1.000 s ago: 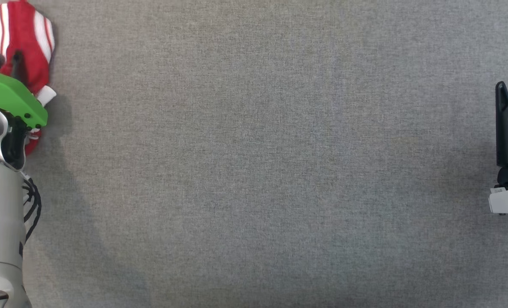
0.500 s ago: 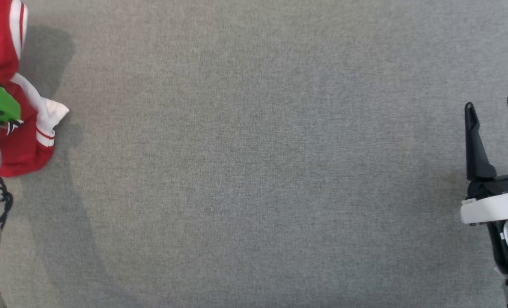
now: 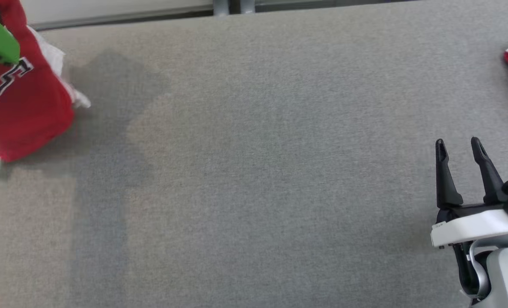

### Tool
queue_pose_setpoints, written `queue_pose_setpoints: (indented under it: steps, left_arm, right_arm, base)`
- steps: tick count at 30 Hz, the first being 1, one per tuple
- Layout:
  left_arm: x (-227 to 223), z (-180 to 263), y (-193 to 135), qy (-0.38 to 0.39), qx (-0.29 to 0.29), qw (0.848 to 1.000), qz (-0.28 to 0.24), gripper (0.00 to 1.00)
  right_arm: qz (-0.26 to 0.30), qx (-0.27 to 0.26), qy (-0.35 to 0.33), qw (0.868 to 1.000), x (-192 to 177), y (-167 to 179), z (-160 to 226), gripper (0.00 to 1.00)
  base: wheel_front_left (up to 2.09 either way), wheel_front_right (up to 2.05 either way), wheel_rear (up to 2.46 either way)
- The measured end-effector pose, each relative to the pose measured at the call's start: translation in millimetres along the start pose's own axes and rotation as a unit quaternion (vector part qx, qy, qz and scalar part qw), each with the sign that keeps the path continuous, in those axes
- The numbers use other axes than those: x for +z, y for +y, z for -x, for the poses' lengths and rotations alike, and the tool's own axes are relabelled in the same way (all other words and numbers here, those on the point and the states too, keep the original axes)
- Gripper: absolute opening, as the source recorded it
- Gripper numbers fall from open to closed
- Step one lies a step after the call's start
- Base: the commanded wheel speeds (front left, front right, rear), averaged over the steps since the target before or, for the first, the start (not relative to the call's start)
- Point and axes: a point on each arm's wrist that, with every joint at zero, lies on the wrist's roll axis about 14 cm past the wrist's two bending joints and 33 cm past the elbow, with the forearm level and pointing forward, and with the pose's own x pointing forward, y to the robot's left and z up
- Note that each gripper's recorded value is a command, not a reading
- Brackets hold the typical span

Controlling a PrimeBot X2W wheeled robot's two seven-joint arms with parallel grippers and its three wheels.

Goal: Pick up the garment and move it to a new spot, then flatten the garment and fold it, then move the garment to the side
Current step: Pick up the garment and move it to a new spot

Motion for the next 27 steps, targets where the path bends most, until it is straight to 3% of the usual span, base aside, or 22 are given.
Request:
queue_pose_setpoints:
  steps: [7, 15, 21, 27]
  left_arm:
    - [82.5, -21.2, -86.0, -0.08, -0.1, 0.992, 0.025, 0.0]
    - [137.6, -26.1, -198.9, -0.136, -0.218, 0.964, 0.065, 0.0]
    - [147.0, -20.0, -263.7, -0.147, -0.284, 0.943, 0.086, 0.0]
    - [125.0, -11.7, -289.1, -0.131, -0.312, 0.936, 0.099, 0.0]
  right_arm:
    - [-0.007, -0.053, -0.014, 0.998, 13.5, -26.8, 30.8, 1.0]
    - [-0.012, -0.114, -0.033, 0.993, 28.7, -58.2, 66.5, 1.0]
    - [-0.01, -0.152, -0.043, 0.987, 37.2, -78.3, 90.2, 1.0]
    - [-0.008, -0.167, -0.045, 0.985, 39.0, -85.5, 96.3, 1.0]
  base:
    - [0.0, 0.0, 0.0]
    - [0.0, 0.0, 0.0]
    - [0.0, 0.0, 0.0]
    - [0.0, 0.0, 0.0]
